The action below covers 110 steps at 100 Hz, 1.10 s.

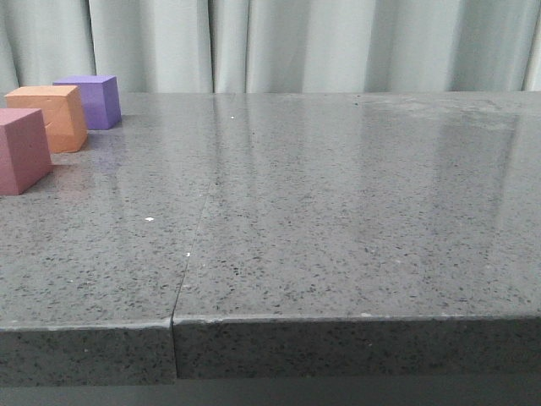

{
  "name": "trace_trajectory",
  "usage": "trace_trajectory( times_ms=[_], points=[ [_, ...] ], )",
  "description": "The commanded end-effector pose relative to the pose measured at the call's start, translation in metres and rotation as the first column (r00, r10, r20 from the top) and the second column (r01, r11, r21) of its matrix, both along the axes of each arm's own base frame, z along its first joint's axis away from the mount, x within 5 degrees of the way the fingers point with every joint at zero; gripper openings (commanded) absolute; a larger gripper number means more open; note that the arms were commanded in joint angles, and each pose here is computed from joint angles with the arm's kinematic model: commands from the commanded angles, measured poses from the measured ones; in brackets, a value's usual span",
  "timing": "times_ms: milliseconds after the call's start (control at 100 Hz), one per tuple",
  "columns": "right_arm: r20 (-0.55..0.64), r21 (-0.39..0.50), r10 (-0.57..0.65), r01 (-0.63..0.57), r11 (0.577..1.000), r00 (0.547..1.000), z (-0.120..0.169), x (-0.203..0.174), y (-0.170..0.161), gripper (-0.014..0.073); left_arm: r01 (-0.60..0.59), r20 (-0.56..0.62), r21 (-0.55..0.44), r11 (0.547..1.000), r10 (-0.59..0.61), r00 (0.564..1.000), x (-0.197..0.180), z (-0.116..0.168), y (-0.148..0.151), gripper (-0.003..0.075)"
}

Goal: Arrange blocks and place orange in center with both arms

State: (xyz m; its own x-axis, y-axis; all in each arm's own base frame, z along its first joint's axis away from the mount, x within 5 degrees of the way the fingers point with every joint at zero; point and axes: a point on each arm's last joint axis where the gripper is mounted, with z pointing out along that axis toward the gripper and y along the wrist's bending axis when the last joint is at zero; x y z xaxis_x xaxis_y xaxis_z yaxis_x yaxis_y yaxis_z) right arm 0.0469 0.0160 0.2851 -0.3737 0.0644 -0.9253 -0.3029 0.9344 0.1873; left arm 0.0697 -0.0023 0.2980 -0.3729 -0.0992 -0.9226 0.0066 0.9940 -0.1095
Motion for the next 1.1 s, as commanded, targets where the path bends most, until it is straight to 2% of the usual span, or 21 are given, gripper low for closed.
trace_trajectory(
  times_ms=[0, 160, 340, 730, 810, 1090],
  points=[
    [0.086, 0.015, 0.001, -0.002, 1.000, 0.996, 0.013, 0.002, 0.000, -0.0068, 0.020, 0.186, 0.018, 1.000, -0.023, 0.982, 0.000, 0.009, -0.002, -0.0020],
    [0.086, 0.015, 0.001, -0.002, 1.000, 0.996, 0.013, 0.002, 0.000, -0.0068, -0.002, 0.314, 0.068, 0.998, -0.020, 0.949, 0.000, -0.009, -0.001, -0.0020],
    [0.086, 0.015, 0.001, -0.002, 1.000, 0.996, 0.013, 0.002, 0.000, -0.0068, -0.018, 0.410, 0.073, 0.997, -0.014, 0.912, -0.004, -0.032, 0.000, -0.0020],
    [0.087, 0.015, 0.001, -0.002, 1.000, 0.996, 0.013, 0.002, 0.000, -0.0068, -0.023, 0.473, 0.075, 0.997, -0.015, 0.881, -0.016, -0.087, 0.001, -0.0020],
    [0.088, 0.016, 0.001, -0.002, 1.000, 0.996, 0.013, 0.001, 0.000, -0.0068, -0.025, 0.491, 0.076, 0.997, -0.016, 0.871, -0.015, -0.093, 0.000, -0.0020],
    [0.088, 0.016, 0.001, -0.002, 1.000, 0.996, 0.013, 0.001, 0.000, -0.0068, -0.024, 0.479, 0.078, 0.997, -0.016, 0.878, -0.015, -0.093, 0.000, -0.0020]
  ],
)
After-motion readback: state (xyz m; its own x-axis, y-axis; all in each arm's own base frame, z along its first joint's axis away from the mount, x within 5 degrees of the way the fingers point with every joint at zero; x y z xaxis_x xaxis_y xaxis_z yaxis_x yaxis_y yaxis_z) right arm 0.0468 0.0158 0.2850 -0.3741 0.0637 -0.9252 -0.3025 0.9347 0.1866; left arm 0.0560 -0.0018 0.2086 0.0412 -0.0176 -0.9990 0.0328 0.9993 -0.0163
